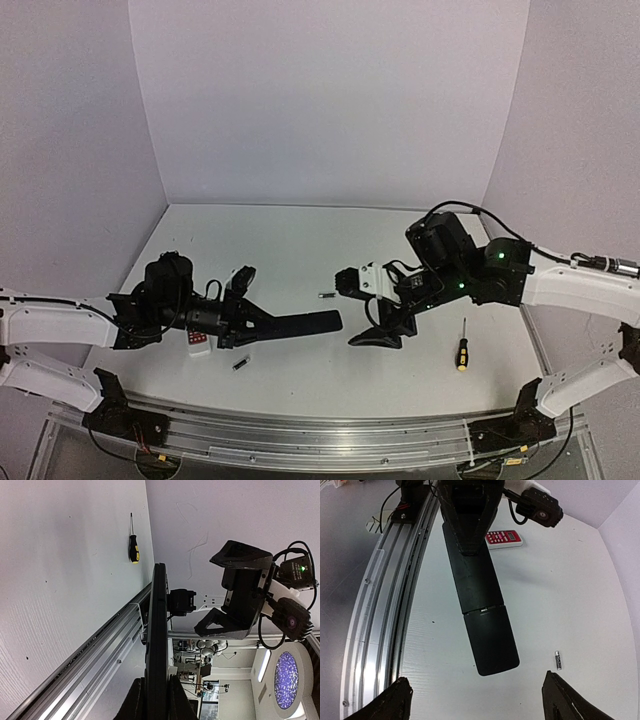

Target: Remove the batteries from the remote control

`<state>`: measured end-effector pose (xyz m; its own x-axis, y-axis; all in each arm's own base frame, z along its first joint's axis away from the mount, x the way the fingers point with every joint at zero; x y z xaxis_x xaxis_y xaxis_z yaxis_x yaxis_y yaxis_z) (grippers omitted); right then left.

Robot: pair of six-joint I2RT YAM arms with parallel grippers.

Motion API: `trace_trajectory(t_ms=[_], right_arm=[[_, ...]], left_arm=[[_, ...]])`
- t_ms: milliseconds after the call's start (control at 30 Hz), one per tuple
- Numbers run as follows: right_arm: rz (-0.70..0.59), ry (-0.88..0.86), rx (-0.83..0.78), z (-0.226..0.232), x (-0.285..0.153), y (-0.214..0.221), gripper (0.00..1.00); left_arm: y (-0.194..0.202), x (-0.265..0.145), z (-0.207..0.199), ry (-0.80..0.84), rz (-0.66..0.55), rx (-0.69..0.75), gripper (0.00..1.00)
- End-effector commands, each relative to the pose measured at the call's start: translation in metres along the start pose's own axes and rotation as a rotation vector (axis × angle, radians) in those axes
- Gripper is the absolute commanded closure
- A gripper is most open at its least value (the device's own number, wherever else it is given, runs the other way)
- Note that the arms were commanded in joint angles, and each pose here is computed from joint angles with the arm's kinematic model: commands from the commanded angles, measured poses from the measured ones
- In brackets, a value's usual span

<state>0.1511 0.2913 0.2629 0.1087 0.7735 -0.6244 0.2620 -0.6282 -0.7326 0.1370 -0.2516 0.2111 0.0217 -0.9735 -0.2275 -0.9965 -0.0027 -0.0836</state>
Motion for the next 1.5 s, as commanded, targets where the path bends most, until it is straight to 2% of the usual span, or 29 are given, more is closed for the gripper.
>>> trace_trajectory(t_ms=[0,333,567,900,1467], right_arm=[[-0.025,0.004,-0.135,-0.009,0.005,-0.019,0.15],[0.012,-0.067,-0.117,-0.013,0.034,-0.021,0.14],[0.064,-0.053,-0.152,-0.019,0.05,-0.019,0.15],[0.118,-0.074,-0.177,-0.019,0.055,-0.014,0.34],[0.181,-0.079,-0.171,-0.022,0.067,-0.005,0.33]], left_arm=[[-0.001,0.002,-0.009,0.053,0.006,0.01,1.0],[0.0,0.0,-0.011,0.062,0.01,0.024,1.0],[-0.001,0.001,-0.011,0.065,0.008,0.036,1.0],[-0.003,0.004,-0.012,0.067,0.01,0.043,1.0],[-0.006,0.01,-0.015,0.077,0.031,0.059,1.0]])
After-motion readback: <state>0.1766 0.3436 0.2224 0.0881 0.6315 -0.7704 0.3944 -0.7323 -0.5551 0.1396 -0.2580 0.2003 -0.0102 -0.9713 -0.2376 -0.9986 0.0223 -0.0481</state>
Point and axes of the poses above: each gripper's point midway between its finger pads, its own x axis out along the fingers, its own z axis along the line the jaws close on, y = z × x, the point moved 8 cm from there along -x, back along the fingers, and after that the axes turned 4 degrees about -x, right-handed, at the moved point
